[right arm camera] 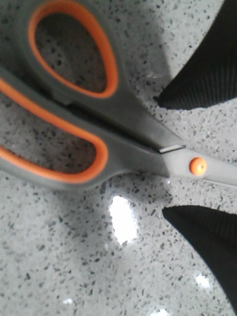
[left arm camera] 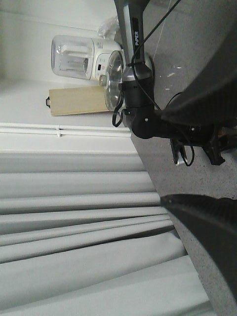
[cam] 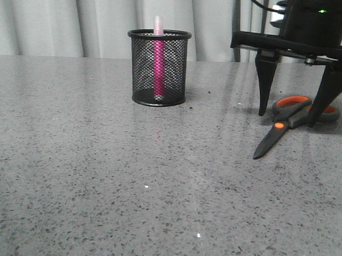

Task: Put pen and scissors into bin
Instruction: 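Lower the right gripper and close it on the scissors blades, then lift the scissors upright with the right gripper, then lower the scissors blades-first into the mesh cup and release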

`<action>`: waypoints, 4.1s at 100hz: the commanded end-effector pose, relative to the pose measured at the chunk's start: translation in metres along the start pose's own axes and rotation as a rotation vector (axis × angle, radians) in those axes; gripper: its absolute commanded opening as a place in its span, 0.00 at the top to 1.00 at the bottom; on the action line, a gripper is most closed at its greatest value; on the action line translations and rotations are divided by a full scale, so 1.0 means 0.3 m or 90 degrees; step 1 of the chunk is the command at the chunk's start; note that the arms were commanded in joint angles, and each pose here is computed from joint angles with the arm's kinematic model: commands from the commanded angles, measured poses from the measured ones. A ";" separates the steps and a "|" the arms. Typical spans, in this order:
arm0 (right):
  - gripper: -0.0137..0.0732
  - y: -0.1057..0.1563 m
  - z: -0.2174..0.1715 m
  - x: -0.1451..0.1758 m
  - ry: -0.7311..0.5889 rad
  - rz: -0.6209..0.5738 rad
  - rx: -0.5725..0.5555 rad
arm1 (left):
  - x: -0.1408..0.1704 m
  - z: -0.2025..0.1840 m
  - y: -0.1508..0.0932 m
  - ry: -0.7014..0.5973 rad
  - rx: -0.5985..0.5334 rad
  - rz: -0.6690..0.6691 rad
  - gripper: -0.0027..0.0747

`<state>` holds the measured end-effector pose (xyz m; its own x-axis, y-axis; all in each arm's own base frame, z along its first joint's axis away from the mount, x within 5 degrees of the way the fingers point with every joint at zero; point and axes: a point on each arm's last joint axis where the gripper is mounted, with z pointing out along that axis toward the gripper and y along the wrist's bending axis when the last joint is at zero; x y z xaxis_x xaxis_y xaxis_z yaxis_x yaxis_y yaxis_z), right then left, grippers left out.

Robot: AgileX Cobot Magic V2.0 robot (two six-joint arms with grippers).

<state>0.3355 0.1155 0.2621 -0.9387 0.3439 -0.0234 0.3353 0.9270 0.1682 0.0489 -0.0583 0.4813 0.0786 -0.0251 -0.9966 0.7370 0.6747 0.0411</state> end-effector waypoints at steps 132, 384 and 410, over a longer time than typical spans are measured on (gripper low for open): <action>0.93 0.001 -0.101 -0.058 -0.169 -0.056 -0.008 | -0.034 -0.006 -0.001 -0.038 0.001 -0.007 0.59; 0.90 0.366 -0.068 0.108 -0.717 -0.543 -0.416 | -0.017 -0.025 -0.001 -0.001 -0.007 0.032 0.59; 0.68 0.365 -0.069 0.108 -0.715 -0.535 -0.419 | -0.017 -0.025 -0.001 -0.001 -0.006 0.030 0.59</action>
<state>0.3462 0.2252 0.2701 -0.2744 -0.0832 -0.9580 -0.5919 0.7998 0.1001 0.0448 -0.0541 0.4738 0.0708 0.0754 -0.9946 0.7282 0.6775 0.1032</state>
